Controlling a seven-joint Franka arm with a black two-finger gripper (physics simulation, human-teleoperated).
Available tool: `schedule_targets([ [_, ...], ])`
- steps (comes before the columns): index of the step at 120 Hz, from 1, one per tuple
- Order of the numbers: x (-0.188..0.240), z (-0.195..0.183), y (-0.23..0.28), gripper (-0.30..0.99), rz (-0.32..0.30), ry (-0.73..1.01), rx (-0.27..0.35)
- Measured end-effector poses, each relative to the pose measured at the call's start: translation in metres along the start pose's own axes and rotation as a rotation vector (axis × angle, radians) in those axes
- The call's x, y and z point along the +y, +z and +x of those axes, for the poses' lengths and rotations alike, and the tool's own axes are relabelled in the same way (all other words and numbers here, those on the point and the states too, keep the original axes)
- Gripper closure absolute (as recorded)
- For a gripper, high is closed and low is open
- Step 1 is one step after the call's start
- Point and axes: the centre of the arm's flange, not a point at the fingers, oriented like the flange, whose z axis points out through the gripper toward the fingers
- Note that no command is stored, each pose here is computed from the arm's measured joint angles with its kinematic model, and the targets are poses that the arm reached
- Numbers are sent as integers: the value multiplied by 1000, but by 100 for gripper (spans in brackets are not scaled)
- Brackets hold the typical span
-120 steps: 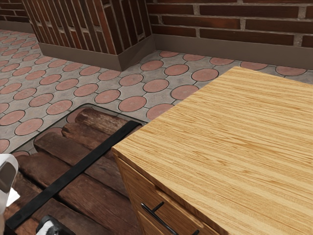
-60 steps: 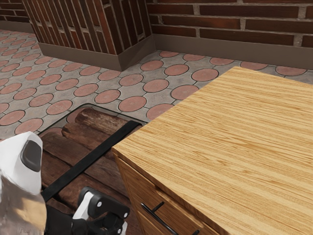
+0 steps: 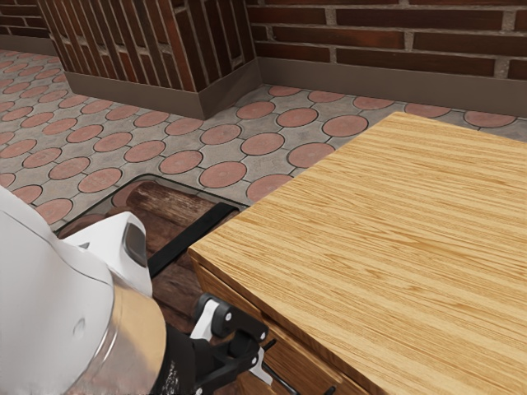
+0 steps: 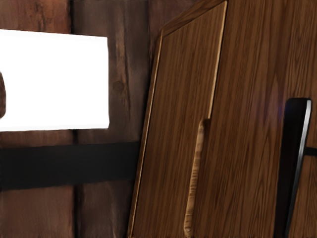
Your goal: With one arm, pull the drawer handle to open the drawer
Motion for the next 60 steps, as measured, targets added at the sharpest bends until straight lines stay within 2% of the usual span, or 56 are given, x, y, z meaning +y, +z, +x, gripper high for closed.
schedule_targets([
  [25,5,-8,6,0,-8,6,-25],
  [60,6,-5,28,0,13,-6,-15],
])
